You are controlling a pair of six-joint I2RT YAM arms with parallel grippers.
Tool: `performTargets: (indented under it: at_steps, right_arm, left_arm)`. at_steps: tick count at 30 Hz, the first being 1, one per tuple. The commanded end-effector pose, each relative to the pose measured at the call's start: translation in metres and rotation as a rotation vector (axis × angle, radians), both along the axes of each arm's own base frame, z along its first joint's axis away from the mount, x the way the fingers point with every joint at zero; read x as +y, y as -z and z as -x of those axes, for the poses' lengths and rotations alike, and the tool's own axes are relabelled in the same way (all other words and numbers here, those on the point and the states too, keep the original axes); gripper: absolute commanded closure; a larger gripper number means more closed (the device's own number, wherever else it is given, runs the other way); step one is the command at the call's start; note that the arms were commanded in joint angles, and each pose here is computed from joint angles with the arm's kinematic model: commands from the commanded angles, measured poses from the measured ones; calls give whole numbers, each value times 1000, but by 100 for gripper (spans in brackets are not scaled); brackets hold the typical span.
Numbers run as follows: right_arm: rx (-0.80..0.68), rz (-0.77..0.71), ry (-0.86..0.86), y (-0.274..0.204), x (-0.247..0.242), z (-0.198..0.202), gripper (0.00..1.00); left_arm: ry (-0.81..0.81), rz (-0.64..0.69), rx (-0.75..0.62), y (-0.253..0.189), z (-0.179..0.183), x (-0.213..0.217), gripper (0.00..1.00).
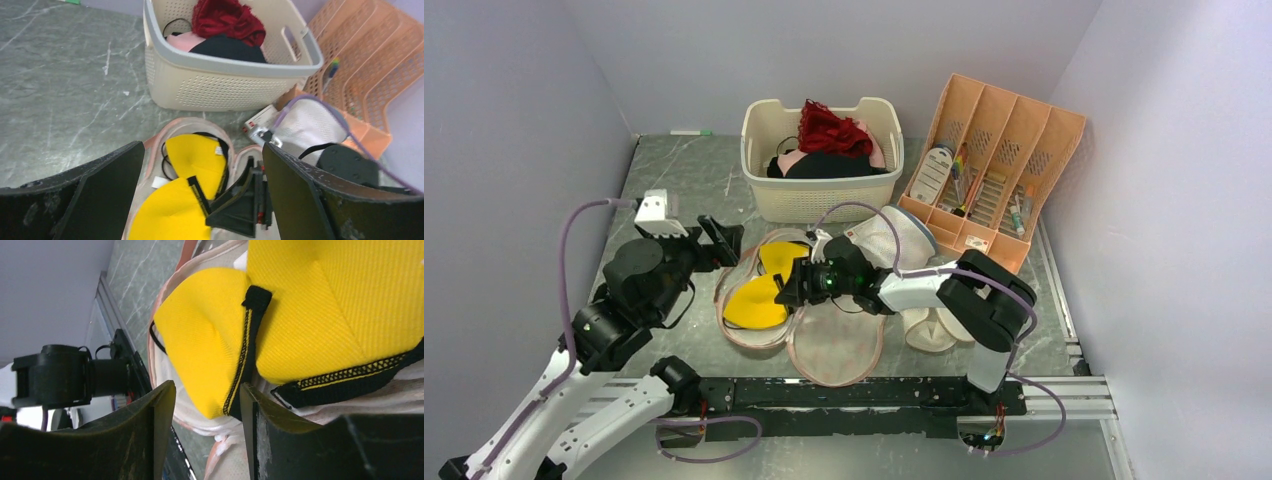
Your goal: Unzip the laundry bag and remove the bra
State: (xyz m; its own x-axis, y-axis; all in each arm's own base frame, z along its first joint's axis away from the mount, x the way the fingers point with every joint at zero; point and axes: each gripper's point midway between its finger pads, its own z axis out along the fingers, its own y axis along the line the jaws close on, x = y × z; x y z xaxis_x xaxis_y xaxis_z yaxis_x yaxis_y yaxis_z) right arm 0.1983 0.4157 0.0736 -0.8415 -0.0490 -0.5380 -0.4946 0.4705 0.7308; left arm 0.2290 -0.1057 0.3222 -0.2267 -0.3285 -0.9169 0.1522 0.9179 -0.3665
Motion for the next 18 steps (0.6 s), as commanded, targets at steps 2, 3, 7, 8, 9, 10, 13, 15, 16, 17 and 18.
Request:
performTargets:
  at_steps: [2,3,7,8,9,10,13,15,16,17,18]
  right_arm:
    - [-24,53,62,11,0,-16,54]
    - [-29,71,71,15,-2,-18,55]
    - [-48,148,80,29,-7,-24,56]
    - [-49,161,77,31,-7,-24,56]
    - [-47,166,74,33,-7,-24,56]
    - [-47,168,71,34,-7,-24,56]
    - [-45,175,71,37,-7,-24,56]
    - [-39,160,64,36,-6,-22,59]
    - [-31,149,58,37,-4,-20,60]
    - [-22,135,52,36,-2,-19,62]
    - [-15,120,50,35,0,-19,63]
  left_arm:
    - [-34,-87,-62,9,-4,13,1]
    - [-51,-97,-53,10,-3,17,1]
    - [-81,-100,-63,8,-1,25,1]
    - [-79,-96,-67,7,0,26,1]
    - [-76,-95,-67,7,1,25,1]
    - [-74,-96,-68,7,1,25,1]
    - [-72,-96,-69,7,0,24,1]
    - [-65,-97,-66,8,0,22,1]
    - [-57,-99,-62,9,-1,20,2]
    - [-53,-102,-57,10,-1,19,2]
    - [-49,-106,-52,11,-2,18,2]
